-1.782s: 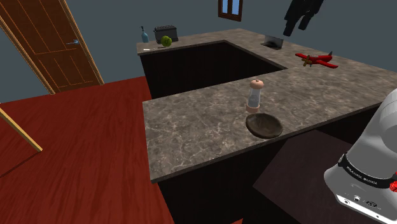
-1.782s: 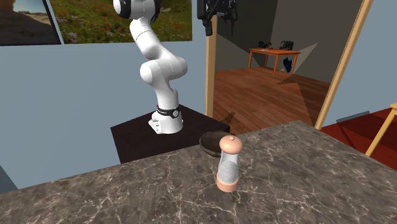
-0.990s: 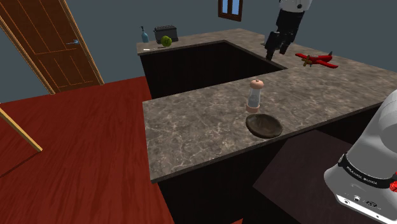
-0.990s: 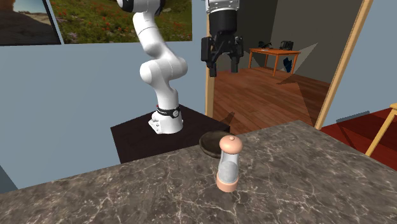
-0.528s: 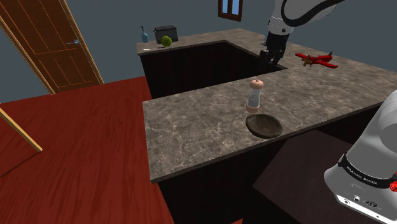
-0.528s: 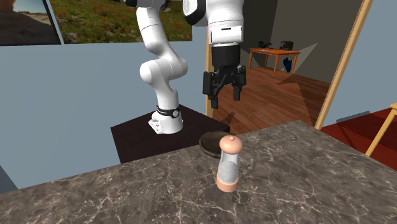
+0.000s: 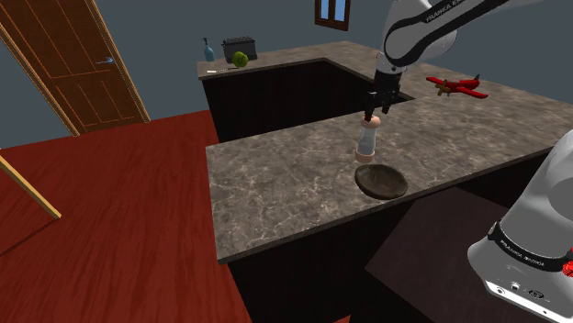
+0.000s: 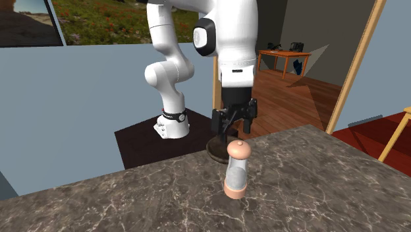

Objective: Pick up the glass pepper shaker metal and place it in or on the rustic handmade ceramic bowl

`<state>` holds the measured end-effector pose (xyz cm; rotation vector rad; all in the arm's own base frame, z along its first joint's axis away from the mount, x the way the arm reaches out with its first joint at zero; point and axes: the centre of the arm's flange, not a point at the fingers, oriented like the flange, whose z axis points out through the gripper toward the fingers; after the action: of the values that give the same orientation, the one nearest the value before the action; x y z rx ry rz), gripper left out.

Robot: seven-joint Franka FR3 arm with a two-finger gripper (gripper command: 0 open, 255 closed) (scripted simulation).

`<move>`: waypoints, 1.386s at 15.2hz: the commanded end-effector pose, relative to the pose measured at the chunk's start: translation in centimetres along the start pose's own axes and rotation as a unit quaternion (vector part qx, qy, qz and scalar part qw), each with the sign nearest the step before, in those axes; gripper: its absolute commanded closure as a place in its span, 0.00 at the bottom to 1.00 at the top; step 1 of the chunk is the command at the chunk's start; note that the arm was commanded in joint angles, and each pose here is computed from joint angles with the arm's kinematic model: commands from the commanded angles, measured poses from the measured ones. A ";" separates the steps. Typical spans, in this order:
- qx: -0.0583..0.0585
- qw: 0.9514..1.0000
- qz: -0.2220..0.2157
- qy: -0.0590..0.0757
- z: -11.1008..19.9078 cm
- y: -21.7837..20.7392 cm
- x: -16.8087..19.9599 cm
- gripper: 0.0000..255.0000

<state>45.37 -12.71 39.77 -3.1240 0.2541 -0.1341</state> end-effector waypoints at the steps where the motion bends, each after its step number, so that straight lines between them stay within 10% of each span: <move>1: 0.000 1.000 0.000 0.000 1.1 0.1 0.1 0.00; 12: 0.000 1.000 0.000 0.000 3.0 0.1 0.1 0.00; 13: 0.000 1.000 0.000 0.000 3.0 0.1 0.1 1.00; 21: 0.000 1.000 0.000 0.000 3.0 0.1 0.1 1.00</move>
<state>45.72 -12.83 36.79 -3.1241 0.2545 -0.1359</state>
